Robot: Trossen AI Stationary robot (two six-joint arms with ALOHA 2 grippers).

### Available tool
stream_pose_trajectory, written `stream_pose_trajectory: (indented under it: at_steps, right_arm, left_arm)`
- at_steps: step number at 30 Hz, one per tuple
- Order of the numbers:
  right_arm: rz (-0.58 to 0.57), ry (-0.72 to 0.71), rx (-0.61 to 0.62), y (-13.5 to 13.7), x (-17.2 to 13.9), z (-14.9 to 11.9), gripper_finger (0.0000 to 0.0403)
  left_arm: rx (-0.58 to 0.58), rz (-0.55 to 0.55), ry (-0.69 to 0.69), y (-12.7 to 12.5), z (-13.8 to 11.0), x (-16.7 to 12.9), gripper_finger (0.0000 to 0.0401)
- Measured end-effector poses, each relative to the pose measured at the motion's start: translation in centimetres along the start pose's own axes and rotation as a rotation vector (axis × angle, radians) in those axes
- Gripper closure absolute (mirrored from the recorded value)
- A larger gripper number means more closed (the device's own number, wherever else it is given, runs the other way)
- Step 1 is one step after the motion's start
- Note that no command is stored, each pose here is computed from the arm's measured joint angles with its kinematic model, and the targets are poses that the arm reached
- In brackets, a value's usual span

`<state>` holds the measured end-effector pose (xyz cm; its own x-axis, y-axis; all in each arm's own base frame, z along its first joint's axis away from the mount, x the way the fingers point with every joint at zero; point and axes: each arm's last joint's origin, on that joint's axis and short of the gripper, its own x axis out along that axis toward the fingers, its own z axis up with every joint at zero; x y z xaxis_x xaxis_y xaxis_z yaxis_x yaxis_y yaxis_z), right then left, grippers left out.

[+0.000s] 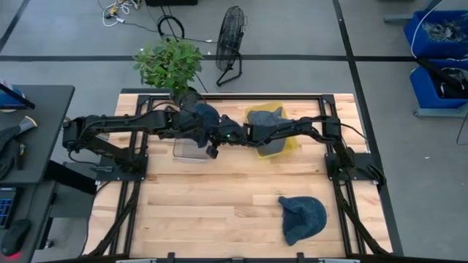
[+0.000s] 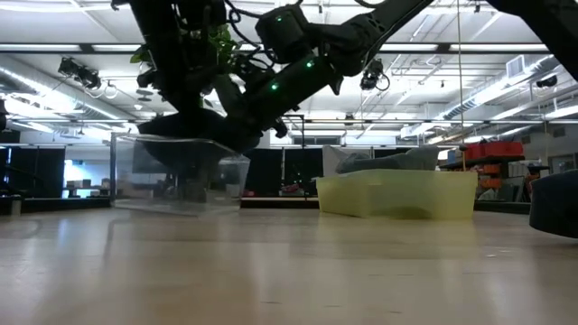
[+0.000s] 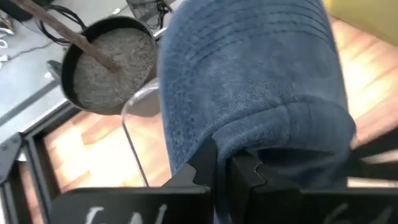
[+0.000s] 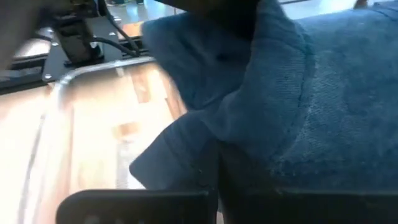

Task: Pick & Place hat
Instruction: Put the left blue cap into the transparent bin

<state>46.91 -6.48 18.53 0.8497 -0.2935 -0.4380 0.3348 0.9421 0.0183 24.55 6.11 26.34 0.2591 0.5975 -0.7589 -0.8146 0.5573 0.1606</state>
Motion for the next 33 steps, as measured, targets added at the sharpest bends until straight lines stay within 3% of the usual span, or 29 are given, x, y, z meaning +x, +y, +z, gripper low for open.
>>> stream_pose_trajectory:
  at_steps: [9,23,33]
  right_arm:
    - [-0.048,0.040,0.005,-1.5,0.3,-0.4,0.0403]
    - [-0.025,0.001,-0.010,-1.1,0.2,0.0,0.0403]
    - [-0.029,0.054,-0.024,-1.0,0.2,-0.6,0.0403]
  left_arm:
    - [-0.159,-0.059,0.023,-0.3,0.0,0.0,0.0383]
    - [-0.137,-0.109,-0.058,-1.0,0.8,0.0,0.0383]
    - [-0.131,-0.106,0.005,-1.8,0.3,1.0,0.0383]
